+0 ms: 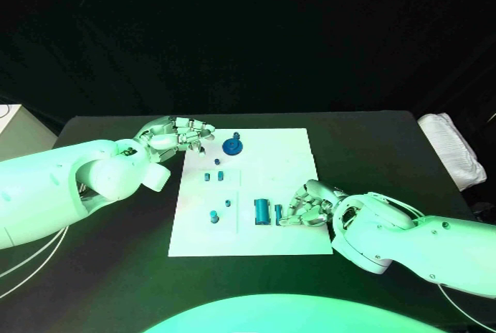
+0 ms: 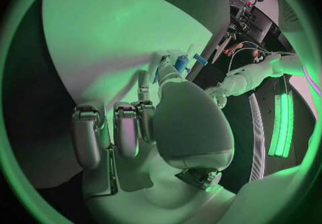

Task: Assemble the parts on the task board

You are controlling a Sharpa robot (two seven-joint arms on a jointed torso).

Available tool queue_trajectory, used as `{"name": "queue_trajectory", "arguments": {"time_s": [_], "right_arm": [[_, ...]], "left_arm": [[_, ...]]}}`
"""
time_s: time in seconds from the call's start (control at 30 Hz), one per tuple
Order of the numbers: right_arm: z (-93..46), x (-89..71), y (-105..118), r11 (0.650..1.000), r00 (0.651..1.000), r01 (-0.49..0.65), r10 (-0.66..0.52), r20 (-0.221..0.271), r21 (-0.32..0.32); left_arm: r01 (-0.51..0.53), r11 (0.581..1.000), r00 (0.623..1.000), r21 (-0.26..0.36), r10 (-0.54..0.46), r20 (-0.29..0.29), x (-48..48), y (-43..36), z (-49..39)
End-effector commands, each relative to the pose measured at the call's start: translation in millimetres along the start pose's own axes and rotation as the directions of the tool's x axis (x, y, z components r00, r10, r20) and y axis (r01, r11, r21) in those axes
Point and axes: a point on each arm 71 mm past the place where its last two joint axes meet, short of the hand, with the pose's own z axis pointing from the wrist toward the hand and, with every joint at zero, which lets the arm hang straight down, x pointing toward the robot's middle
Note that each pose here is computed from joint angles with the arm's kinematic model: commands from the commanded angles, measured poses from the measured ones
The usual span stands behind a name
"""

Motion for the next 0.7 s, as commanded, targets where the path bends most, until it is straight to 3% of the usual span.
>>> {"name": "queue_trajectory", "arguments": {"time_s": [0.03, 0.23, 0.5, 0.7], "right_arm": [[-1.7, -3.1, 1, 0.999, 0.998, -0.036, 0.038, 0.046, -0.037], [-6.6, -12.8, 2, 0.987, 0.983, -0.111, 0.127, 0.132, -0.117], [-10.0, -24.9, 5, 0.954, 0.958, -0.181, 0.227, 0.178, -0.239], [1.6, -47.3, 0, 0.91, 0.914, -0.252, 0.336, 0.229, -0.329]], "left_arm": [[0.003, 1.0, 1.0, 0.006, -0.003, -0.021, 2.7, -0.8, 0.6], [0.003, 1.0, 1.0, 0.009, -0.003, -0.02, 2.8, -1.0, 0.7], [0.008, 0.999, 1.0, 0.037, -0.008, -0.009, 3.7, -2.8, 2.1], [0.01, 0.995, 0.999, 0.103, -0.014, 0.043, 4.8, -4.4, 5.8]]}}
